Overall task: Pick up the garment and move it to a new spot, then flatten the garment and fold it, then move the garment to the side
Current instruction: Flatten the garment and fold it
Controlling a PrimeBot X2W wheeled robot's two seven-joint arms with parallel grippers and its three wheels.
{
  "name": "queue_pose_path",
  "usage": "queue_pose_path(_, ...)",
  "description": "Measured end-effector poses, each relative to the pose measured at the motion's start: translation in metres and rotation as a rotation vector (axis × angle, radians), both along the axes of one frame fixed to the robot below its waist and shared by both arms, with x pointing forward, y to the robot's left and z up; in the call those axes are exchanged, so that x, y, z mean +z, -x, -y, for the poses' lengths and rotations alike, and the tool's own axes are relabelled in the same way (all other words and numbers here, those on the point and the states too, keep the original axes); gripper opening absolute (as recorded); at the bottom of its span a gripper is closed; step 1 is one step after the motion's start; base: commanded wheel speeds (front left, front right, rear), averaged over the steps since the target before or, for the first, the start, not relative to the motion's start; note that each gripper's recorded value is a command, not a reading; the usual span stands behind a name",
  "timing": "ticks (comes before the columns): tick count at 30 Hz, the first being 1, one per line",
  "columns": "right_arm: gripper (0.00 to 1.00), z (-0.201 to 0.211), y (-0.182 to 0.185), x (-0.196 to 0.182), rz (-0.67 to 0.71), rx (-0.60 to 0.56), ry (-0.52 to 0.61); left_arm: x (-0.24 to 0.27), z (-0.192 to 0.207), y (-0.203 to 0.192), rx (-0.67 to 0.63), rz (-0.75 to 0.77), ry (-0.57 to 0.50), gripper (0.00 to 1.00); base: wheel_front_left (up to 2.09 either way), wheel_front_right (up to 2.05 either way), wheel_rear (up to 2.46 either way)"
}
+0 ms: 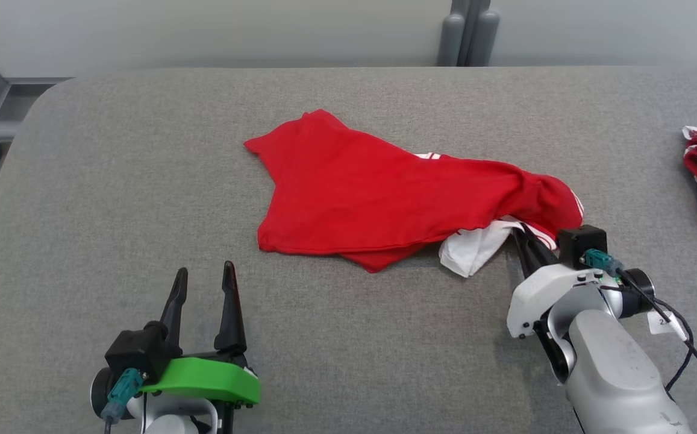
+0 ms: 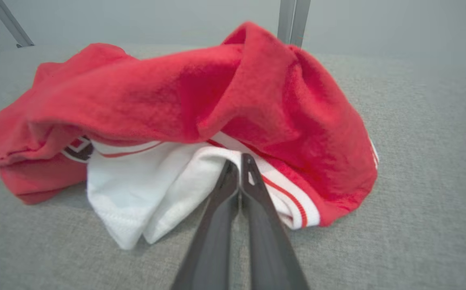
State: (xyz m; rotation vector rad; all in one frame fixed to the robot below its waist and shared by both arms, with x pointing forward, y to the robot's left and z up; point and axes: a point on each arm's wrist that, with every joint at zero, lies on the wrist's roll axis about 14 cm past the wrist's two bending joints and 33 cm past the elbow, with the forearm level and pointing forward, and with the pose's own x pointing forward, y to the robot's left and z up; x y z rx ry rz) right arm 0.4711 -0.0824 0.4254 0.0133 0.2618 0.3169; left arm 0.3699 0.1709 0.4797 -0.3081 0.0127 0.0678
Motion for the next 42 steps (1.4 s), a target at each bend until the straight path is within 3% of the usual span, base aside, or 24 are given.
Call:
queue_pose_path(6,0.00,0.025,0.013,0.029,0.087,-0.042,-0.027,0.000,0.012,-0.001,-0.034,0.001,0.008,1.00,0.00,0.00,0.00)
queue_pose_path(8,0.00,0.067,0.027,0.056,0.125,-0.091,0.023,0.002,0.023,-0.003,-0.063,0.006,0.018,1.00,0.00,0.00,0.00)
queue_pose_path(12,0.00,0.091,0.049,0.073,0.104,-0.116,0.062,0.004,0.034,-0.006,-0.096,0.014,0.023,1.00,0.00,0.00,0.00)
queue_pose_path(20,0.00,0.107,0.060,0.044,-0.028,-0.088,0.164,0.002,0.039,-0.011,-0.111,0.008,0.021,1.00,0.00,0.00,0.00)
queue_pose_path(24,0.02,0.098,0.058,0.023,-0.075,-0.071,0.147,-0.001,0.032,-0.010,-0.094,-0.001,0.015,1.00,0.00,0.00,0.00)
queue_pose_path(26,0.40,0.097,0.061,0.011,-0.103,-0.066,0.147,-0.002,0.030,-0.010,-0.088,-0.004,0.011,1.00,0.00,0.00,0.00)
queue_pose_path(28,1.00,0.097,0.063,0.006,-0.108,-0.067,0.152,-0.003,0.029,-0.010,-0.084,-0.006,0.010,1.00,0.00,0.00,0.00)
queue_pose_path(37,1.00,0.122,0.082,-0.002,-0.111,-0.149,0.132,-0.001,0.037,-0.011,-0.112,0.001,0.012,1.00,0.00,0.00,0.00)
queue_pose_path(42,1.00,0.131,0.089,0.013,-0.055,-0.198,0.100,0.001,0.043,-0.011,-0.129,0.008,0.013,1.00,0.00,0.00,0.00)
